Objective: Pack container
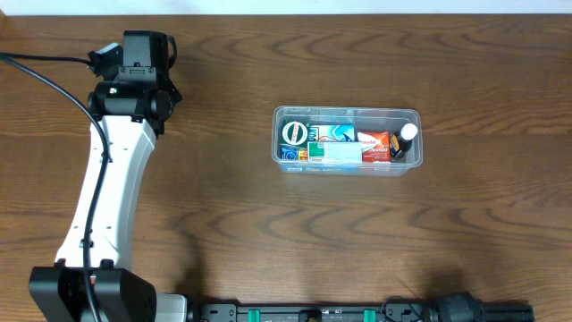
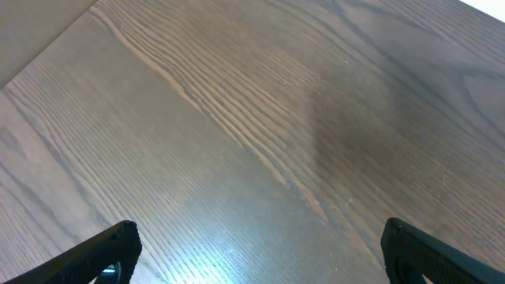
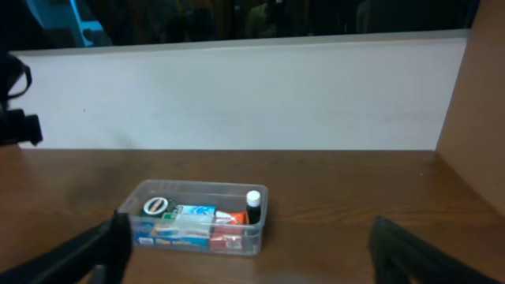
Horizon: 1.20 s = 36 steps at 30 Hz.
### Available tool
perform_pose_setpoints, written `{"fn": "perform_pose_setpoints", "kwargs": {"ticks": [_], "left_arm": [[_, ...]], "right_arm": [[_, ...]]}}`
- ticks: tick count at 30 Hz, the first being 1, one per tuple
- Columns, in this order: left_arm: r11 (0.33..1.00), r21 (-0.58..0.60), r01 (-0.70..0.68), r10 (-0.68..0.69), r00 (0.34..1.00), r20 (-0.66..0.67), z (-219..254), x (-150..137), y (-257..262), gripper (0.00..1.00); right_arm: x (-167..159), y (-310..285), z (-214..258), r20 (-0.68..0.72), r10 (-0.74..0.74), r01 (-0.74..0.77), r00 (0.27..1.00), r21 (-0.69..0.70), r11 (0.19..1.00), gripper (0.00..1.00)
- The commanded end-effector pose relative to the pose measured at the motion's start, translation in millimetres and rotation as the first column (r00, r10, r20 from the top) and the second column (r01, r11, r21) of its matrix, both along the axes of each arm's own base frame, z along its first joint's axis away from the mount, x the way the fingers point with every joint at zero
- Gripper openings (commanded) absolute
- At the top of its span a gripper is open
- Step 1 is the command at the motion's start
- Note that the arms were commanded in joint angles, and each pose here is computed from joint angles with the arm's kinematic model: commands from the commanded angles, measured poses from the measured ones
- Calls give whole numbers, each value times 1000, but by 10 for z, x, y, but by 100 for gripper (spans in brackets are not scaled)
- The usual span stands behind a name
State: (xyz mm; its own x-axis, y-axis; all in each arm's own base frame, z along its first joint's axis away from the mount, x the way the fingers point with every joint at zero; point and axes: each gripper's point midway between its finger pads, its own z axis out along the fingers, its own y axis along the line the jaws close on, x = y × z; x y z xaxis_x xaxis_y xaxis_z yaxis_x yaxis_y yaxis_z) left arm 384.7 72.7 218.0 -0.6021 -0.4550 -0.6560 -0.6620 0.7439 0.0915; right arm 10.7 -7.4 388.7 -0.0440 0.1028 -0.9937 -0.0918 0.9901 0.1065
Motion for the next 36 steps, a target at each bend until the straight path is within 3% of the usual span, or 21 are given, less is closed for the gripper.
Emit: {"fn": "perform_pose_setpoints", "kwargs": {"ticks": [1, 12, 22, 30, 36], "left_arm": [[1000, 17, -4, 4, 1000, 6, 54, -8, 36, 98], [1000, 17, -4, 4, 1000, 6, 54, -8, 36, 98], [1000, 18, -4, 4, 1000, 5, 54, -8, 36, 98], [1000, 17, -4, 4, 1000, 6, 54, -8, 36, 98], [1000, 17, -4, 4, 1000, 6, 54, -8, 36, 98]], "right_arm": [[-85, -11, -19, 26, -3, 3, 1000, -12, 1000, 99], [-166, 23, -61, 40, 23, -23, 999, -6, 1000, 99], [-237, 38, 111, 146, 37, -41, 989, 24, 999, 99], [-274, 103, 11, 108, 78, -80, 991, 16, 997, 99], [-483, 21, 9, 117, 48, -51, 992, 19, 999, 99]]}}
